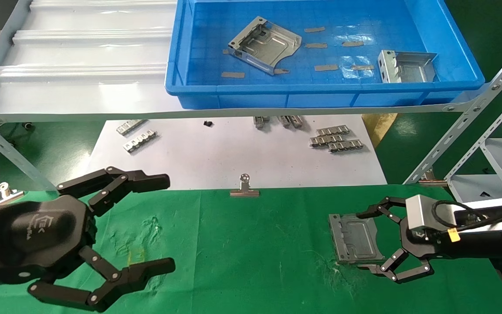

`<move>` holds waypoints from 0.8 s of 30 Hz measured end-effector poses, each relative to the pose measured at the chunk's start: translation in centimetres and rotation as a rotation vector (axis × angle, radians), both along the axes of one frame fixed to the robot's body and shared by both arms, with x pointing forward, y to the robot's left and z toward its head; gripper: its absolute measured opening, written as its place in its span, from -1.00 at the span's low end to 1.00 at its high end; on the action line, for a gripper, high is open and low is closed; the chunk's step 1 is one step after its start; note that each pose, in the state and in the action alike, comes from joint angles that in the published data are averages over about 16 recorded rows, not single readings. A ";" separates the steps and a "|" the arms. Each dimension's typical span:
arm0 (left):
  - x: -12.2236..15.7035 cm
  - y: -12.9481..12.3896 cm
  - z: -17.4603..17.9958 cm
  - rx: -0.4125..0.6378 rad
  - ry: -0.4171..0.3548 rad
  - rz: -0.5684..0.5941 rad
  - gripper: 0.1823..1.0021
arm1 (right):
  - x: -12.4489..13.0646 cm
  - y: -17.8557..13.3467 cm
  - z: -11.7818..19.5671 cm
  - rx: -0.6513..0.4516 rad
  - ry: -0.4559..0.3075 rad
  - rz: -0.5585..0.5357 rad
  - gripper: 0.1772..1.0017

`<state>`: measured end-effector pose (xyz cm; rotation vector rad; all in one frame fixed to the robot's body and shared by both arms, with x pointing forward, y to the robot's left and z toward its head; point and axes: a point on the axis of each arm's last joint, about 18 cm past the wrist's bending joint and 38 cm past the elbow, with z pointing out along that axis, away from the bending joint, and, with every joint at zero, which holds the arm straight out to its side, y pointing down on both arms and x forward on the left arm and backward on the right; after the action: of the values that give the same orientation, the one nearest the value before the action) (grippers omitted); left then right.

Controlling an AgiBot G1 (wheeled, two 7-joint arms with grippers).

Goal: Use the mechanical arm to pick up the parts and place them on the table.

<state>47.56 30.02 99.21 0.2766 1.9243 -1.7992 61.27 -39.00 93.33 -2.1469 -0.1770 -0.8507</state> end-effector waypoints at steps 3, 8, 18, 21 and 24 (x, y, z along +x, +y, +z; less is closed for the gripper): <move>0.0 0.0 0.0 0.000 0.000 0.000 1.00 | -0.1 0.7 -0.1 0.031 0.005 0.016 0.83; 0.0 0.0 0.0 0.000 0.000 0.000 1.00 | -0.4 2.1 -0.1 0.099 0.016 0.048 0.92; 0.0 0.0 0.0 0.000 0.000 0.000 1.00 | -1.8 4.5 0.4 0.231 0.035 0.114 0.99; 0.0 0.0 0.0 0.000 0.000 0.000 1.00 | -2.3 5.1 0.7 0.267 0.039 0.133 1.00; 0.0 0.0 0.0 0.000 0.000 0.000 1.00 | -2.9 5.7 1.0 0.301 0.044 0.151 1.00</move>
<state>47.56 30.03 99.21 0.2767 1.9243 -1.7993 58.36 -33.35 94.35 -1.8443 -0.1748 -0.6951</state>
